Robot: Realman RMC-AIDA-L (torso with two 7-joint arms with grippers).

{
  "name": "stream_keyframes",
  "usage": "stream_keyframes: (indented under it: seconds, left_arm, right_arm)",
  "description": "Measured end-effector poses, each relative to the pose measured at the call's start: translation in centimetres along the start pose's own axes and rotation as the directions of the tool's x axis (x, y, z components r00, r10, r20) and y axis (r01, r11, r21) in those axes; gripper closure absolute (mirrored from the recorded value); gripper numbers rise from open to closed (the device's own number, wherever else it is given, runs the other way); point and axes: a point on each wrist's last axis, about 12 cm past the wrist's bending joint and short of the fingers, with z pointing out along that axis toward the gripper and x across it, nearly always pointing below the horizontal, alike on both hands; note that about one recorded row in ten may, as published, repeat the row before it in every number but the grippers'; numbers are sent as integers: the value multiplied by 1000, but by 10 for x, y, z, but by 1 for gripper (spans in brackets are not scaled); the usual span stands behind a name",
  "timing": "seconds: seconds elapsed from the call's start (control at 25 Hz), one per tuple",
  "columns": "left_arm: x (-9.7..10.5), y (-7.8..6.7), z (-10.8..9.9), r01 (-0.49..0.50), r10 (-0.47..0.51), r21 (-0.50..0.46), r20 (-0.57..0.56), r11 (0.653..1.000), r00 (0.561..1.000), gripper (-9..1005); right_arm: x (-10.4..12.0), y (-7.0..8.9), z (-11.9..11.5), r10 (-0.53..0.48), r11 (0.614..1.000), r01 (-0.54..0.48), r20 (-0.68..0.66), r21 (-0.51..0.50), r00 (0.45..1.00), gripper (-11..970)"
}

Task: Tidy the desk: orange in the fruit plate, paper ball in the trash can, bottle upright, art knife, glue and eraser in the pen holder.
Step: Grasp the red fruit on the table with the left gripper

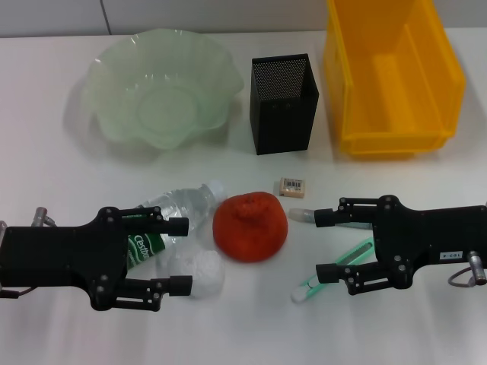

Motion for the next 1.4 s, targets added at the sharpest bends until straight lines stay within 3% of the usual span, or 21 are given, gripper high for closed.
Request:
stream_keyframes:
  seconds: [0.64,0.84,1.16,1.4]
  left_arm:
    - [0,1,0,-10,10,-3,0,1000,1000,216]
    - [1,1,0,-14,14,-7,-3,1000,1000,217]
    - [1,1,-1,-25,25,-12,-6,1000,1000,219]
    - [1,1,-2,-26,26,-20,-2,999,1000,221]
  right_arm:
    - [-4,-3,-1,7,1000,-7,-6,1,1000,142]
    - [-18,-13,0,13,1000,-13,-39,-4,999,142]
    - [-52,-35,14,-25,998,14,-206,-55,978,143]
    - [-63,-42,22,-59,997,44,-263,-64,963,143]
